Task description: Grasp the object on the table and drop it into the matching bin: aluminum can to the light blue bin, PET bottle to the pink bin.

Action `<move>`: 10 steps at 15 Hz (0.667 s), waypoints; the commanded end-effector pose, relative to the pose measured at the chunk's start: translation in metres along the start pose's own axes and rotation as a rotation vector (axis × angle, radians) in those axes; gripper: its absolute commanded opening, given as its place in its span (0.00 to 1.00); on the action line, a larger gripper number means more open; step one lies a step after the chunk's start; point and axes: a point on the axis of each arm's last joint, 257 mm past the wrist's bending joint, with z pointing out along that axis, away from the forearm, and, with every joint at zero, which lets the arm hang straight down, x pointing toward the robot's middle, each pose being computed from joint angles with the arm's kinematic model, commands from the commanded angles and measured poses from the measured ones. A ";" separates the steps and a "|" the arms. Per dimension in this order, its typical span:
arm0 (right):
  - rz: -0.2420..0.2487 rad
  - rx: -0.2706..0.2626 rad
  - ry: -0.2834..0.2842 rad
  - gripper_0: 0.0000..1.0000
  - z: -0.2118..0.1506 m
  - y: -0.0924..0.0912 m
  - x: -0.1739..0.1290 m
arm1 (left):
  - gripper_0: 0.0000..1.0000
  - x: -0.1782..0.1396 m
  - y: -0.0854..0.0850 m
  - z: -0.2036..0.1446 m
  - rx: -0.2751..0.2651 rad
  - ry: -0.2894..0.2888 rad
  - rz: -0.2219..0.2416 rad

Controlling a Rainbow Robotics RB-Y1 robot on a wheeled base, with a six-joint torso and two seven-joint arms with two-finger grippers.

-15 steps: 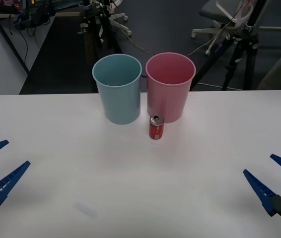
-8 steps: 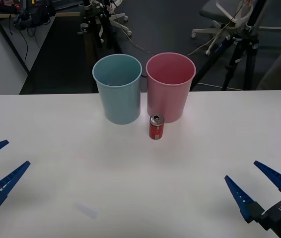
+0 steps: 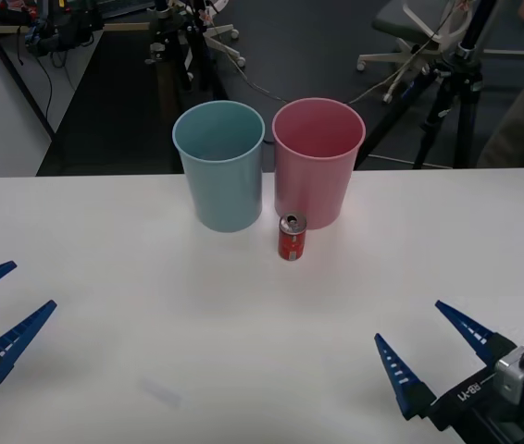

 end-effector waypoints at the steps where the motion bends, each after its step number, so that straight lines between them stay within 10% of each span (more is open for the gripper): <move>1: -0.009 -0.025 0.004 1.00 0.014 0.015 0.011 | 1.00 0.000 0.000 0.000 0.000 0.000 0.000; 10: -0.032 -0.073 0.000 1.00 0.082 0.034 0.044 | 1.00 0.000 0.000 0.000 0.000 0.000 0.000</move>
